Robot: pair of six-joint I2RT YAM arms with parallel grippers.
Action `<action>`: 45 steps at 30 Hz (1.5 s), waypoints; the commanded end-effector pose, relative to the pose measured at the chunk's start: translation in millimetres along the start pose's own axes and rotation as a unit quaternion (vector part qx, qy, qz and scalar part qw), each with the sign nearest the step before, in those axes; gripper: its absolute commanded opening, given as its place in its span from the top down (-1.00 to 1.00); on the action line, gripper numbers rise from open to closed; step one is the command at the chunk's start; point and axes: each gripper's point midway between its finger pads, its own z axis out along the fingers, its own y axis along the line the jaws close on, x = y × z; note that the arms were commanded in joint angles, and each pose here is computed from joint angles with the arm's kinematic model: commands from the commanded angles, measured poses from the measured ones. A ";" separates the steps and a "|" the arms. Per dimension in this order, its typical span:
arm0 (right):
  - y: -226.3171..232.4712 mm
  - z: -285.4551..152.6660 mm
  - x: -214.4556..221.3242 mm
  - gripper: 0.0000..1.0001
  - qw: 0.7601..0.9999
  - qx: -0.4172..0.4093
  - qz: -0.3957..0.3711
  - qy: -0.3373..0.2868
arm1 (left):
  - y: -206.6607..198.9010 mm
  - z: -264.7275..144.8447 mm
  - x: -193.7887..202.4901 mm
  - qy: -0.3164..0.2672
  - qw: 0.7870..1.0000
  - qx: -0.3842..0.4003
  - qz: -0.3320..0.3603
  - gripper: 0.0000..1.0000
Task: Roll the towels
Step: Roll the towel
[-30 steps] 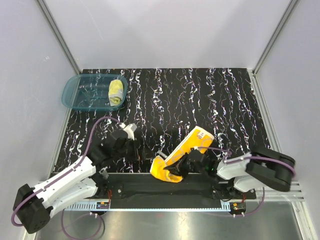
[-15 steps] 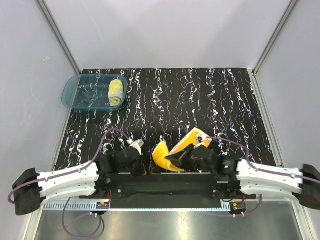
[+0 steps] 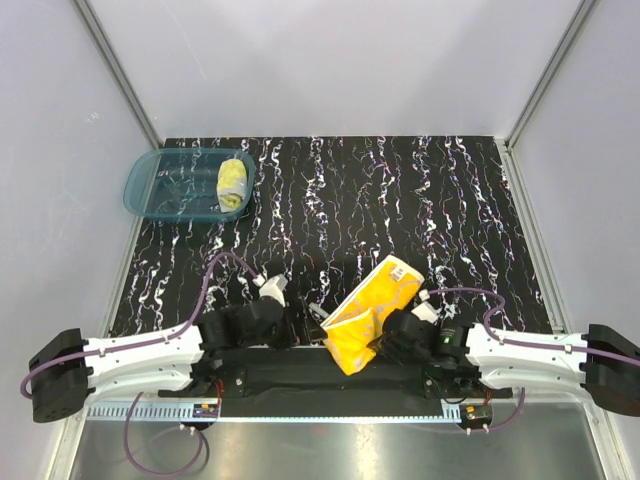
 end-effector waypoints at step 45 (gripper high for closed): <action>15.8 -5.9 -7.8 1.00 0.982 -0.179 0.065 0.015 | -23.4 27.2 -2.7 -0.069 0.997 0.032 -0.023 -0.98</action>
